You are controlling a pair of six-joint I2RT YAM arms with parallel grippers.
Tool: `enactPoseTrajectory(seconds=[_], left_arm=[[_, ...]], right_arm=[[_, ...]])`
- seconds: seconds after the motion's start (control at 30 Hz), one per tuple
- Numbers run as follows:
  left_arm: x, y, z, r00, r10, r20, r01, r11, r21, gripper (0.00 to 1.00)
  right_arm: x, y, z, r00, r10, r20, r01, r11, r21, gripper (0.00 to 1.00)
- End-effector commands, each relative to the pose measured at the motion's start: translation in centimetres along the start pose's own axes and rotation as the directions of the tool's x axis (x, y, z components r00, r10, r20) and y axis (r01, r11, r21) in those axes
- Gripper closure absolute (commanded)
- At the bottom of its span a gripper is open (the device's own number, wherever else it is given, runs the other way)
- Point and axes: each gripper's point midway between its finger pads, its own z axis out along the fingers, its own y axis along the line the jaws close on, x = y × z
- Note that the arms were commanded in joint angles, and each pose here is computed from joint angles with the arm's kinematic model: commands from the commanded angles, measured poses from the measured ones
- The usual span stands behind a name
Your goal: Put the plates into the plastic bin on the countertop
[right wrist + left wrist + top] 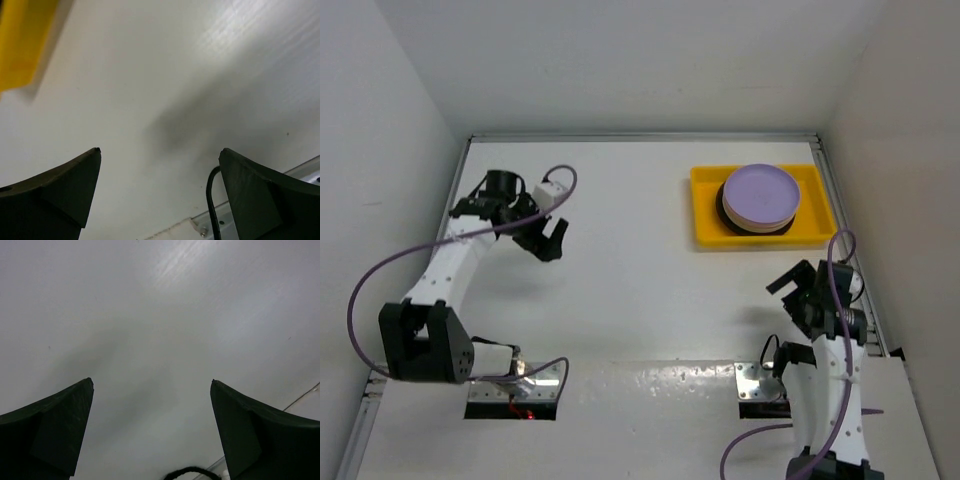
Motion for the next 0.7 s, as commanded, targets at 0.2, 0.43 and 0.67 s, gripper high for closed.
enactPoseTrajectory(seconds=[0.2,0.43,0.67], left_arm=[[9.9,-1.2,-0.7,0.983,0.165,-0.087,-0.178,0.968,-0.178,0.0],[9.1,-1.3,-1.9,0.98,0.198,-0.021,-0.196,0.947,-0.256,0.0],[9.0,-1.3,-2.0,0.979,0.202,-0.013,-0.198,0.944,-0.262,0.0]], right_arm=[[3.2,1.2,-0.4,0.997,0.044,-0.058,-0.052,0.986,-0.16,0.0],[2.4,1.5,-1.0,0.998,-0.028,-0.05,0.02,0.987,-0.157,0.0],[2.0,2.4,-1.3,0.999,-0.042,-0.026,0.036,0.977,-0.209,0.0]])
